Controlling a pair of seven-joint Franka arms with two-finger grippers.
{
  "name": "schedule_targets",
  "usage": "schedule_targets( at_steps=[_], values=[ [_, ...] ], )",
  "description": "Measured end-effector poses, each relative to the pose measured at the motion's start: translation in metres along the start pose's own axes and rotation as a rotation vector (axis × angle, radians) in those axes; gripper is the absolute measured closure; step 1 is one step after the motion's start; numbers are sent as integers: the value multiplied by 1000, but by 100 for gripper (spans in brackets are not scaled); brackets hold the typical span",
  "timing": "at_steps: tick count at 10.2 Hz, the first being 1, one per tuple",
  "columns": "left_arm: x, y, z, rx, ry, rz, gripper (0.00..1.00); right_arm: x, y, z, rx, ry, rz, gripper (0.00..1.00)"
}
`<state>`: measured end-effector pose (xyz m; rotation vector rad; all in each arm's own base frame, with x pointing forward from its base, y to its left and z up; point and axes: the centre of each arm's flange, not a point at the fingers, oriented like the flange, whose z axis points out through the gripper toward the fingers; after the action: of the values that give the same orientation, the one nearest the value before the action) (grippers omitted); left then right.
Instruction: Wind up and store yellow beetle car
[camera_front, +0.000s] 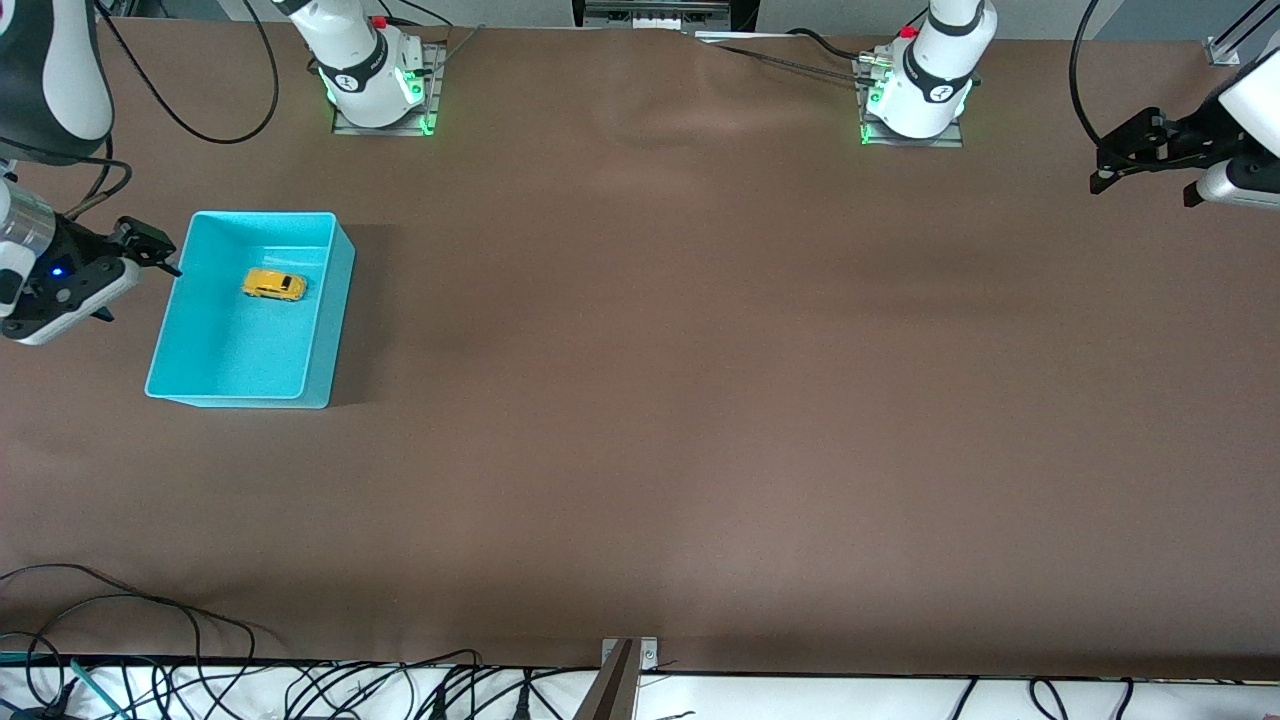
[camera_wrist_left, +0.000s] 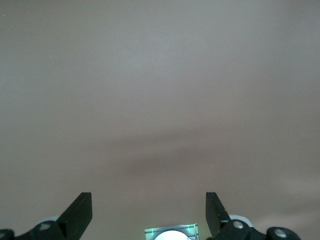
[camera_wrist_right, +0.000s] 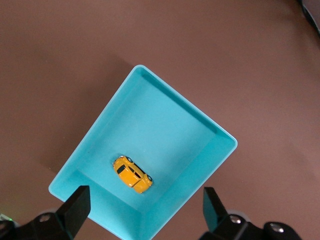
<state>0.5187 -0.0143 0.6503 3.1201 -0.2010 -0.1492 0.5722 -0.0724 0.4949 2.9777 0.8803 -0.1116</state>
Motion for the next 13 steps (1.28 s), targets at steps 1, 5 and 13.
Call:
schedule_targets(
  at_steps=[1,5,13],
  values=[
    [0,0,0,0,0,0,0,3,-3,-11,9,0,131,0],
    [0,0,0,0,0,0,0,15,-29,-29,81,-43,450,0],
    [0,0,0,0,0,0,0,55,-65,-19,66,-40,467,0]
  ],
)
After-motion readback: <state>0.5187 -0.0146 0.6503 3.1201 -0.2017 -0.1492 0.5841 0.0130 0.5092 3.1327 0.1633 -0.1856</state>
